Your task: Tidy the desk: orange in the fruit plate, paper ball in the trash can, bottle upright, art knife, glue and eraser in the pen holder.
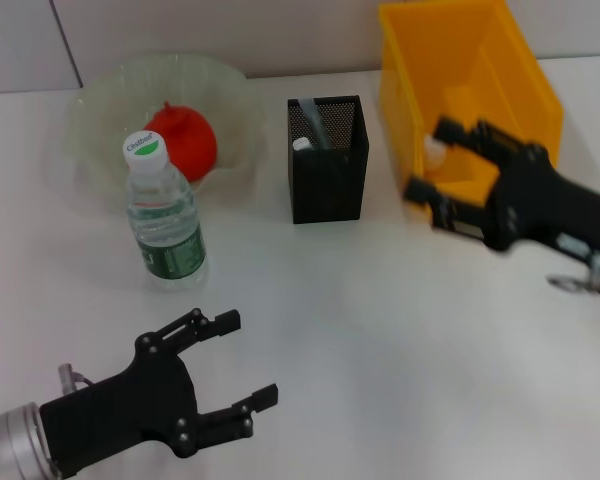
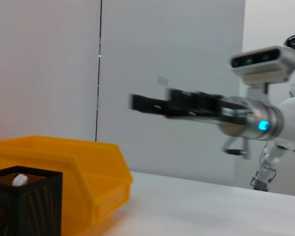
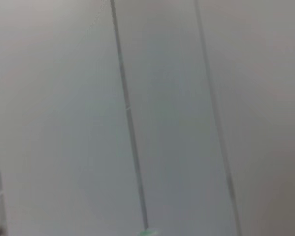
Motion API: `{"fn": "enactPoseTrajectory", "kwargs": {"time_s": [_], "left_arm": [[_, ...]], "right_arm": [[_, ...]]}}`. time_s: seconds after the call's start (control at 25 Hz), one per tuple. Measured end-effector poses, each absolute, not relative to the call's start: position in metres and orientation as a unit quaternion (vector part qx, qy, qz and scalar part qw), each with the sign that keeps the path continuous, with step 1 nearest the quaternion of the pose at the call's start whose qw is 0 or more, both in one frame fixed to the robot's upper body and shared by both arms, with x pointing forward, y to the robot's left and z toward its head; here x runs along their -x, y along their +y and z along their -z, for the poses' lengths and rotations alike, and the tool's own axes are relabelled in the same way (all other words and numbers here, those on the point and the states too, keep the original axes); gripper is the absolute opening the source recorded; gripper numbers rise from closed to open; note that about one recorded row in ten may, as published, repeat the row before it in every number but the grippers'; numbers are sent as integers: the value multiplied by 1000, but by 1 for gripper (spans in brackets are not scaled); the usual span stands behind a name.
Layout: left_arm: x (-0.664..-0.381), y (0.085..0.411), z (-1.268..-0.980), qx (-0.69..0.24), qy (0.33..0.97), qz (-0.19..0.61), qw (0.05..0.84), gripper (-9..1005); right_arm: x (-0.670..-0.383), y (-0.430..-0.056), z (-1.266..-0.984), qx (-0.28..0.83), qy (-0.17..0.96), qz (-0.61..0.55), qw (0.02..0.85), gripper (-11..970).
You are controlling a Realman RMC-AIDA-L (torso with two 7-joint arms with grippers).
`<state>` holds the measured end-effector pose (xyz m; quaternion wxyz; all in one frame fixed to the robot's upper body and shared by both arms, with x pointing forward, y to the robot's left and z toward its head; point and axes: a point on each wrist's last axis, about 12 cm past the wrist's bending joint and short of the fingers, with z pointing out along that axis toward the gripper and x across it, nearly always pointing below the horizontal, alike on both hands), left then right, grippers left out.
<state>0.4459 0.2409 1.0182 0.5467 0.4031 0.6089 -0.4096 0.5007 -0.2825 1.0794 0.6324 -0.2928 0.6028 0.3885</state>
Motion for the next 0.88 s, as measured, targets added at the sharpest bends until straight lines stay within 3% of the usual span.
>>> {"fn": "enactPoseTrajectory", "kwargs": {"time_s": [0.36,0.88], "left_arm": [[-451,250,-1023,-397,617,413,540,861],[-461,250,-1029,-402,620,424,524,861]], "right_arm": [[-460,-312,-1073,358,628,-414,553,830],[-459,-299,-1061,402,650,-429,482,827]]}}
